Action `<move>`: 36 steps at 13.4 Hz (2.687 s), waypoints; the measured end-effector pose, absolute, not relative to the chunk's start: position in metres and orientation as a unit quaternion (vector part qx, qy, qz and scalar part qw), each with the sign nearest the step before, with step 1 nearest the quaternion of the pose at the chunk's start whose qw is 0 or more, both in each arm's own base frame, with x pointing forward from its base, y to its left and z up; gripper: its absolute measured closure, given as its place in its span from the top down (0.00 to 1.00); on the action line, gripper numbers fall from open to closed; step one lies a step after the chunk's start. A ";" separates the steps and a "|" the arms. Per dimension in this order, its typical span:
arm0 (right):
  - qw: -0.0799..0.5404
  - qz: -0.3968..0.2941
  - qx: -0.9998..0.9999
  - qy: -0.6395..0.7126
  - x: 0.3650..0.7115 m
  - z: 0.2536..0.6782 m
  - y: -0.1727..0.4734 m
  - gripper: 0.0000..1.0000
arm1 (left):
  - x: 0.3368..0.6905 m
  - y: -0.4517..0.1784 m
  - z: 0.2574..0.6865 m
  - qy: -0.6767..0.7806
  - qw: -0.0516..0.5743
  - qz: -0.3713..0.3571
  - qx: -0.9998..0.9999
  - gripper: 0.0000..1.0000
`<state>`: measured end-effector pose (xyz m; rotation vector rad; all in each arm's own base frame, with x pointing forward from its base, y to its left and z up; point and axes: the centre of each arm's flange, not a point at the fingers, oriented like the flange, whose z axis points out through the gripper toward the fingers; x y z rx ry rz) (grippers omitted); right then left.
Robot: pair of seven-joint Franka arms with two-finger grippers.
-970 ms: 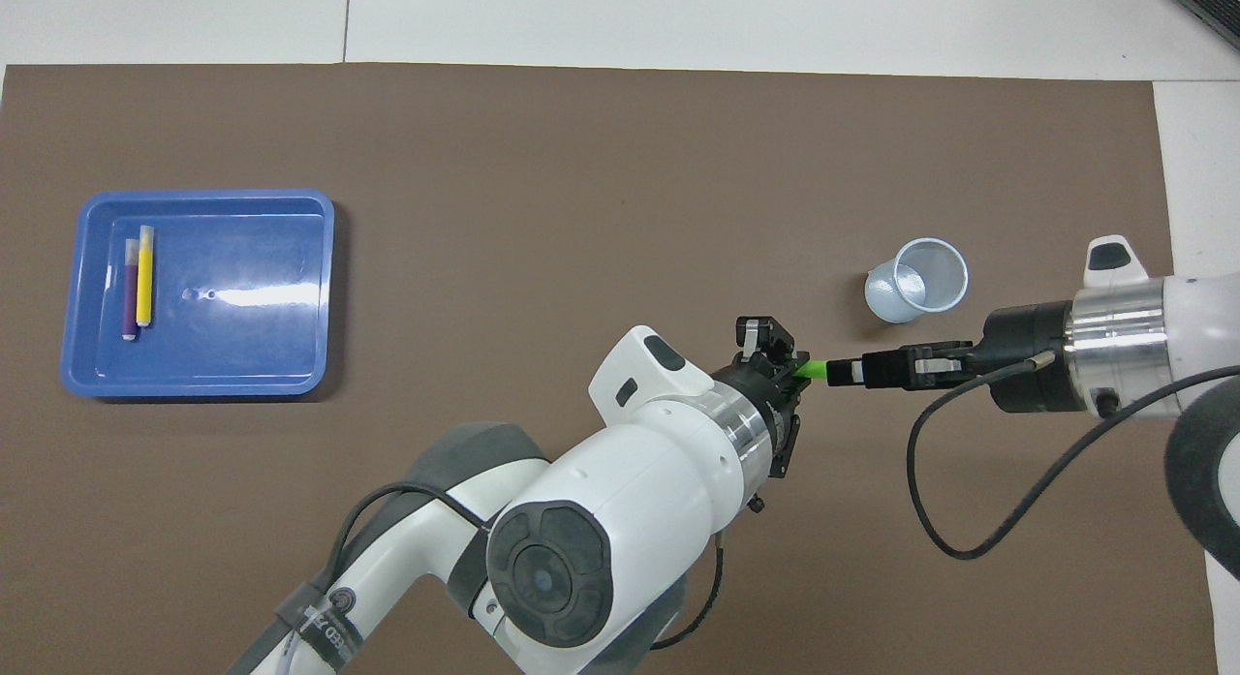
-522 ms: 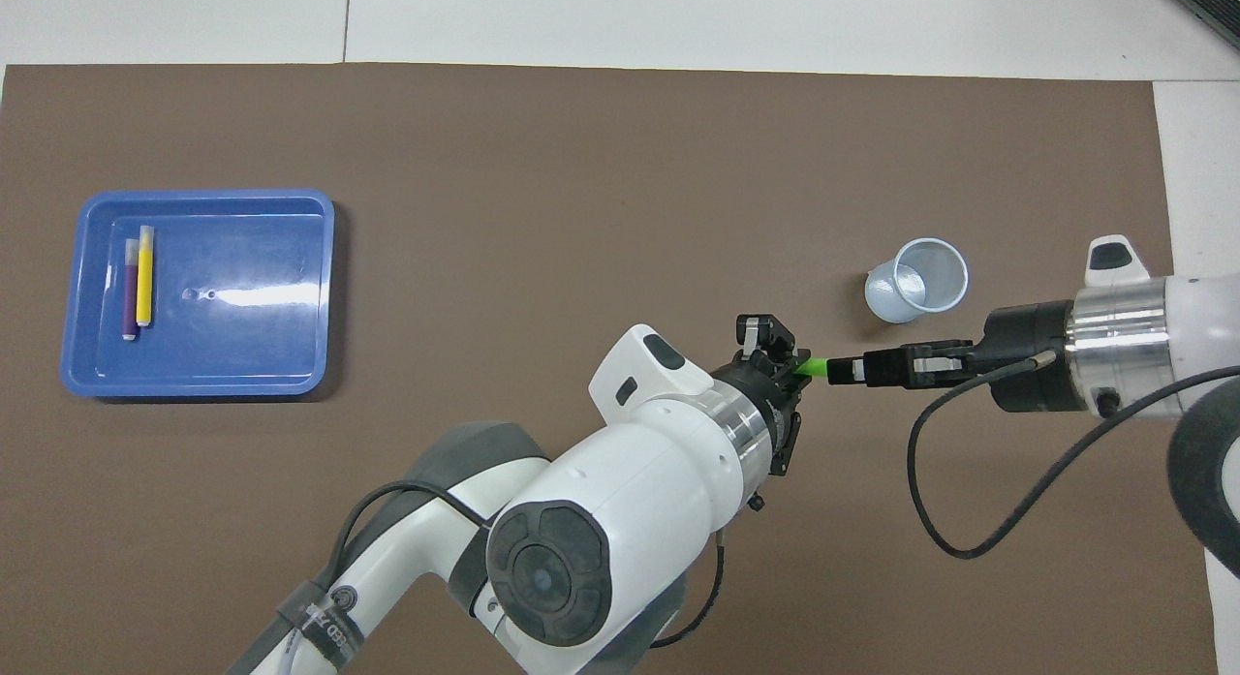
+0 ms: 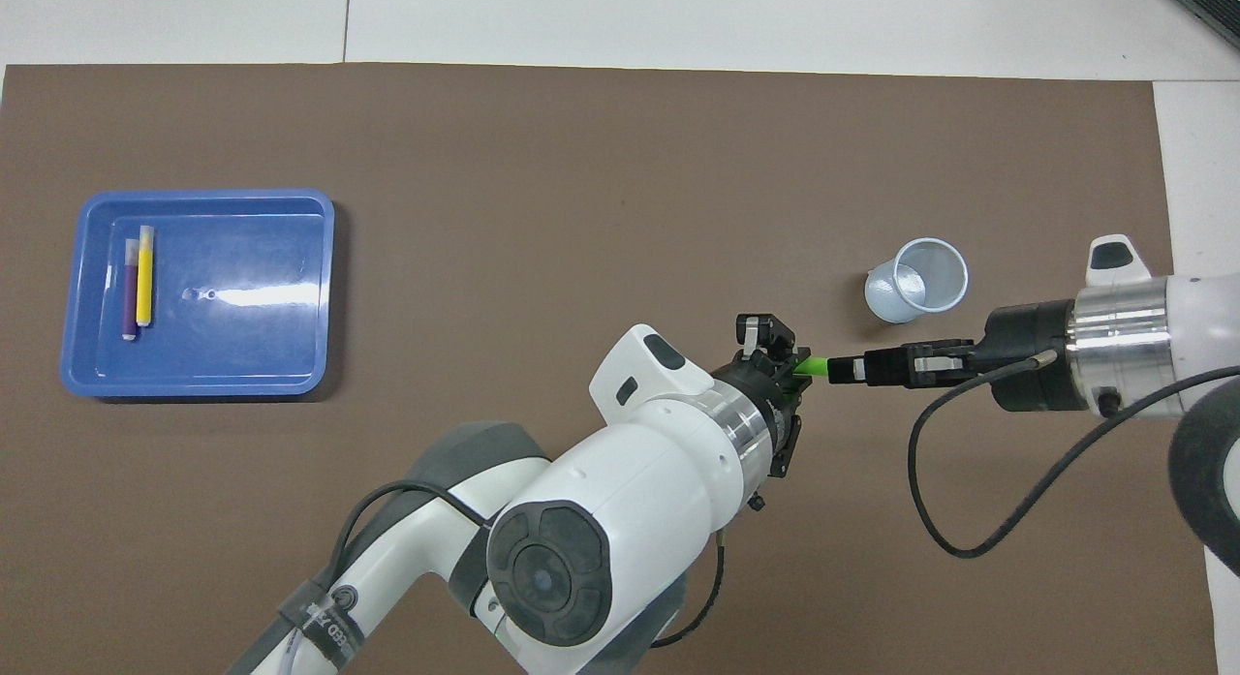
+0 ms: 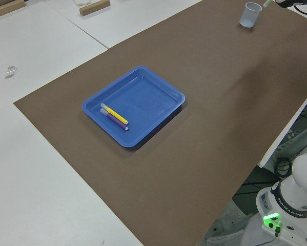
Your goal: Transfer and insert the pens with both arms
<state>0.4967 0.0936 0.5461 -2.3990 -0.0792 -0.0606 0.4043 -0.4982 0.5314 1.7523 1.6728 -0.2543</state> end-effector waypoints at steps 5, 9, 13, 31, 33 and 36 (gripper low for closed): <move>0.312 -0.040 -0.948 -0.038 0.502 0.563 0.083 0.20 | 0.426 -0.476 0.529 0.664 0.325 -0.090 0.667 1.00; 0.218 -0.052 -0.973 -0.057 0.508 0.572 0.059 0.19 | 0.471 -0.419 0.546 0.701 0.318 -0.072 0.634 1.00; 0.105 -0.045 -0.990 -0.087 0.510 0.566 0.041 0.19 | 0.526 -0.349 0.564 0.738 0.334 -0.047 0.585 1.00; 0.001 -0.049 -0.987 -0.156 0.582 0.456 -0.002 0.19 | 0.566 -0.084 0.548 0.399 0.133 0.026 0.907 1.00; 0.002 -0.053 -0.986 -0.156 0.586 0.449 -0.002 0.19 | 0.561 -0.042 0.540 0.329 0.119 0.030 0.936 1.00; 0.003 -0.048 -0.987 -0.152 0.588 0.440 -0.003 0.19 | 0.557 -0.013 0.522 0.216 0.064 0.040 0.973 1.00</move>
